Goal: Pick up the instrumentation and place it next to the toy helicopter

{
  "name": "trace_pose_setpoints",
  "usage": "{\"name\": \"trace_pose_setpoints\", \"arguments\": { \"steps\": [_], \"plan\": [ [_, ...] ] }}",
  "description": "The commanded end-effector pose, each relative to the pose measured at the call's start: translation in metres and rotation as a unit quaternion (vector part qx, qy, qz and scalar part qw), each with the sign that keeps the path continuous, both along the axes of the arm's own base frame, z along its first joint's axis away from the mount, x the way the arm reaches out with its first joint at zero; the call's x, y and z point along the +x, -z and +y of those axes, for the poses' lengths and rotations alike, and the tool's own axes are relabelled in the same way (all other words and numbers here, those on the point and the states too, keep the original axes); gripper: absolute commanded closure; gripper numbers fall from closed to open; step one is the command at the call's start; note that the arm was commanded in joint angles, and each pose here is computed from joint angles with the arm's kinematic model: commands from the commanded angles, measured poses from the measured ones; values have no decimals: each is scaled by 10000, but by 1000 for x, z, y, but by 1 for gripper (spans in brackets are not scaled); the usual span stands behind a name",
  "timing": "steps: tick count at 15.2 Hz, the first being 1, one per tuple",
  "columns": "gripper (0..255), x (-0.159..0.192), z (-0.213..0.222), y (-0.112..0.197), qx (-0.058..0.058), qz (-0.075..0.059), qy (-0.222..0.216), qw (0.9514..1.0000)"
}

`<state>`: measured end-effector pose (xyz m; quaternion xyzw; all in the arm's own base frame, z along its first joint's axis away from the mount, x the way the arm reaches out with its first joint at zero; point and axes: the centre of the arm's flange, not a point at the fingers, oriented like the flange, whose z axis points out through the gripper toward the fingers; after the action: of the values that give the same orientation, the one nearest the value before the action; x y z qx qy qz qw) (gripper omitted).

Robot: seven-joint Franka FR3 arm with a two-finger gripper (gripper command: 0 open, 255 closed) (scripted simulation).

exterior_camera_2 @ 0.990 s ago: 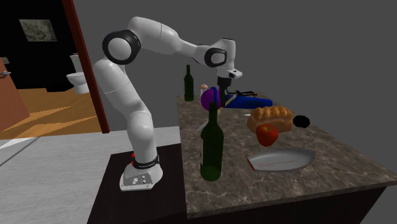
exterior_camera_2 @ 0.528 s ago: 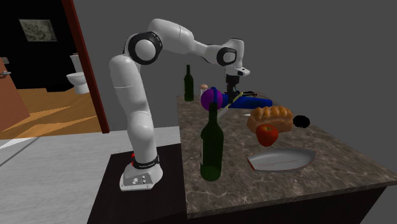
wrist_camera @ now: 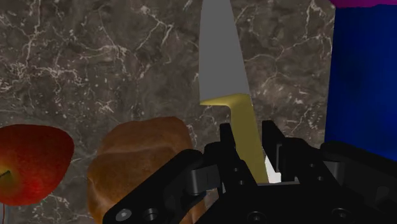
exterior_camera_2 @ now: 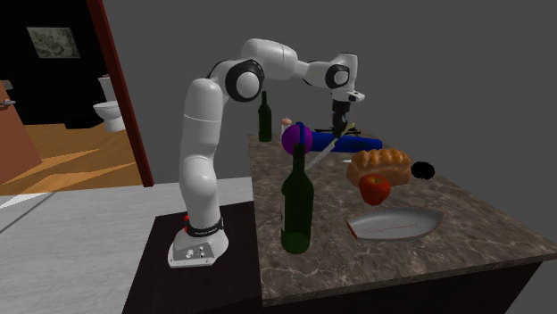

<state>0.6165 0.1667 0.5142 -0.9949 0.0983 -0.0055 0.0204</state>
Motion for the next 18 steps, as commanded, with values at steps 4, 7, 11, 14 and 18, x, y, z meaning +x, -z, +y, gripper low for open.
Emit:
{"name": "trace_pose_setpoints", "arguments": {
  "steps": [4,7,11,14,18],
  "plan": [
    [255,39,23,11,0,-1,3,10000],
    [255,39,23,27,0,-1,3,10000],
    [255,39,23,48,0,-1,3,10000],
    [255,39,23,64,0,-1,3,10000],
    [255,39,23,85,0,-1,3,10000]
  ]
}}
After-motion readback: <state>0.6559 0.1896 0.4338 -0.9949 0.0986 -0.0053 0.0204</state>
